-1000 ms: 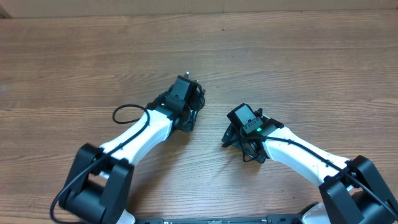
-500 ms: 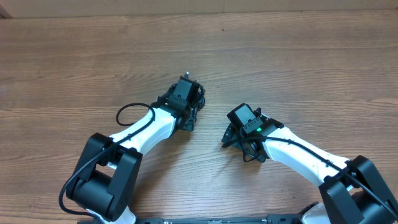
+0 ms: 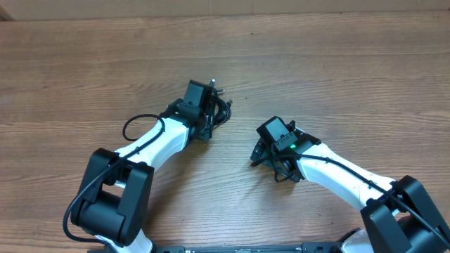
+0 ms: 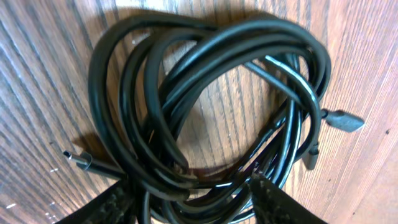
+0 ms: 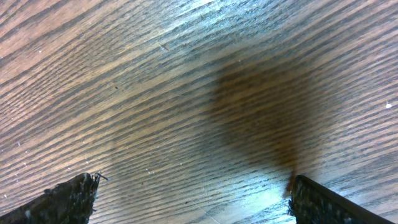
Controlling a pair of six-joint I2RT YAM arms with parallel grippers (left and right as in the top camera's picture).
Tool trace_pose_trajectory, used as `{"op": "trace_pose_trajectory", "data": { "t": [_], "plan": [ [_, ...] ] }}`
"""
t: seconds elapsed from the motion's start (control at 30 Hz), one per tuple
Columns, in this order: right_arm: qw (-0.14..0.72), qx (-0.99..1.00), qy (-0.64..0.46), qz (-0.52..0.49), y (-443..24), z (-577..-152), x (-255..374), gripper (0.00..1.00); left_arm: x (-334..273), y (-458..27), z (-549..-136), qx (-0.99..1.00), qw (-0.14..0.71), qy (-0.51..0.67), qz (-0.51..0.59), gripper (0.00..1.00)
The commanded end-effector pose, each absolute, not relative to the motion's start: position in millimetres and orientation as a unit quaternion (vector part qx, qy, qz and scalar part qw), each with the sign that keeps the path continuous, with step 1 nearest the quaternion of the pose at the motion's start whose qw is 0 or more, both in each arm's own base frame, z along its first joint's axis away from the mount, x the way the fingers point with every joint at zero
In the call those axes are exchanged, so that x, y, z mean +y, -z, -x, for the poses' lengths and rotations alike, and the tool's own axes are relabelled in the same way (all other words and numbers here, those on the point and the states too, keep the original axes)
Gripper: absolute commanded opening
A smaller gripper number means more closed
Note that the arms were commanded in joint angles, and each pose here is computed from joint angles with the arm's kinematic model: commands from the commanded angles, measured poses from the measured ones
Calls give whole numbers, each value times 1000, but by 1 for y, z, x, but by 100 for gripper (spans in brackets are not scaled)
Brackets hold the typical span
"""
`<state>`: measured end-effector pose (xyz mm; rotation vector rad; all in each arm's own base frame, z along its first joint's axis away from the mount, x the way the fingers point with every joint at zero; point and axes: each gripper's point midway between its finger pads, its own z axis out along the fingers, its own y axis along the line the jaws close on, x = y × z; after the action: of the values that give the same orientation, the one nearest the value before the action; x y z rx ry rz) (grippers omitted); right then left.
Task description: Untangle cables
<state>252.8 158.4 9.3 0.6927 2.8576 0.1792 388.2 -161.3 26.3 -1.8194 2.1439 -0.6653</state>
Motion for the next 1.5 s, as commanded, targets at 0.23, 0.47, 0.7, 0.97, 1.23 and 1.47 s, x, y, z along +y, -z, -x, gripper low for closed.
{"op": "trace_pose_trajectory", "data": {
  "t": [0.23,0.47,0.7,0.97,1.23,1.47],
  "plan": [
    [110,964,-63,-234,-15,-256,156,98,-164,-20,-389,745,141,212,616,53],
    [109,964,-62,-234,-15,-255,156,98,-169,-2,-383,754,123,199,614,11],
    [100,965,-67,-233,-14,-252,158,96,-172,-28,-394,811,135,239,516,4],
    [94,967,-232,-41,-36,-260,227,96,-146,-51,-370,883,124,213,400,4],
    [101,929,-357,2,-69,-266,275,56,-142,-43,-347,907,96,175,371,4],
    [126,929,-343,-60,-69,-280,275,41,-160,-45,-339,915,70,204,341,4]
  ]
}}
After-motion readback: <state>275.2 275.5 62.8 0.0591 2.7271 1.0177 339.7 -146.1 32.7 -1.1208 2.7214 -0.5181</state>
